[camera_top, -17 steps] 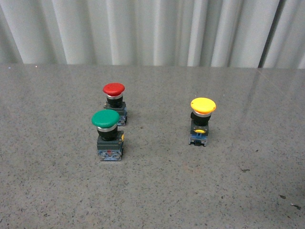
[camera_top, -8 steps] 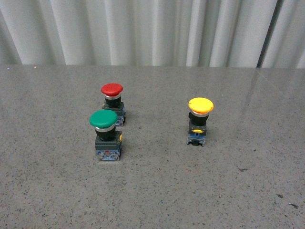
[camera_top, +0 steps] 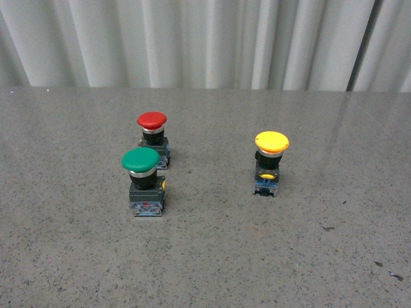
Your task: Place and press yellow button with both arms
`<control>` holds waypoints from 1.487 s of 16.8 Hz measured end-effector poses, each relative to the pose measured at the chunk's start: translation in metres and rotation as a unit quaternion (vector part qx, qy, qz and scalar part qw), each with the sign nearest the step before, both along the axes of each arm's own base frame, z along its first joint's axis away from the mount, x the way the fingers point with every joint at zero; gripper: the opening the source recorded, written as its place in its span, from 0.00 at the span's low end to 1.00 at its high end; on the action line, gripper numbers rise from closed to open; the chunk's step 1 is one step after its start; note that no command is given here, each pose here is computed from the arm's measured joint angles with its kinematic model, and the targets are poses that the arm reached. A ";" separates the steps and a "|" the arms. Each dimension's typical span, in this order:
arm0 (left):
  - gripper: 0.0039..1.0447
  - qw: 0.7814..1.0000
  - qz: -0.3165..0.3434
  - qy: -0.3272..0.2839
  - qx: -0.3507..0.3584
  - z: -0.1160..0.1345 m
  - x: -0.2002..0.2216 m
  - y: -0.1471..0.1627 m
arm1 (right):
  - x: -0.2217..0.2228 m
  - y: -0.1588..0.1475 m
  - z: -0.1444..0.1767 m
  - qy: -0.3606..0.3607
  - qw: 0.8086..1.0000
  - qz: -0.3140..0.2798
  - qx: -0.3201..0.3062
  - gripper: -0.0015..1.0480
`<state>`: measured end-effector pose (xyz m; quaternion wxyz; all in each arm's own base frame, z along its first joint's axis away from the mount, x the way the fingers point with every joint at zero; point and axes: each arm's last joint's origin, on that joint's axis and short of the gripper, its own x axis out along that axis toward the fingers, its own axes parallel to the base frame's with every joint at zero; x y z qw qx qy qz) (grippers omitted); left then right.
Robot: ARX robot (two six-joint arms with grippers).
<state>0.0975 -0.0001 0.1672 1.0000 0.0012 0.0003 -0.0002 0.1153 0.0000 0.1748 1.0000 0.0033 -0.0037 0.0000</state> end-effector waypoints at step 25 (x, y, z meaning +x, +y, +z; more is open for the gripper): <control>0.94 1.000 0.000 0.000 0.000 0.000 0.000 0.000 | -0.018 0.000 -0.008 0.002 1.000 0.000 0.000 0.73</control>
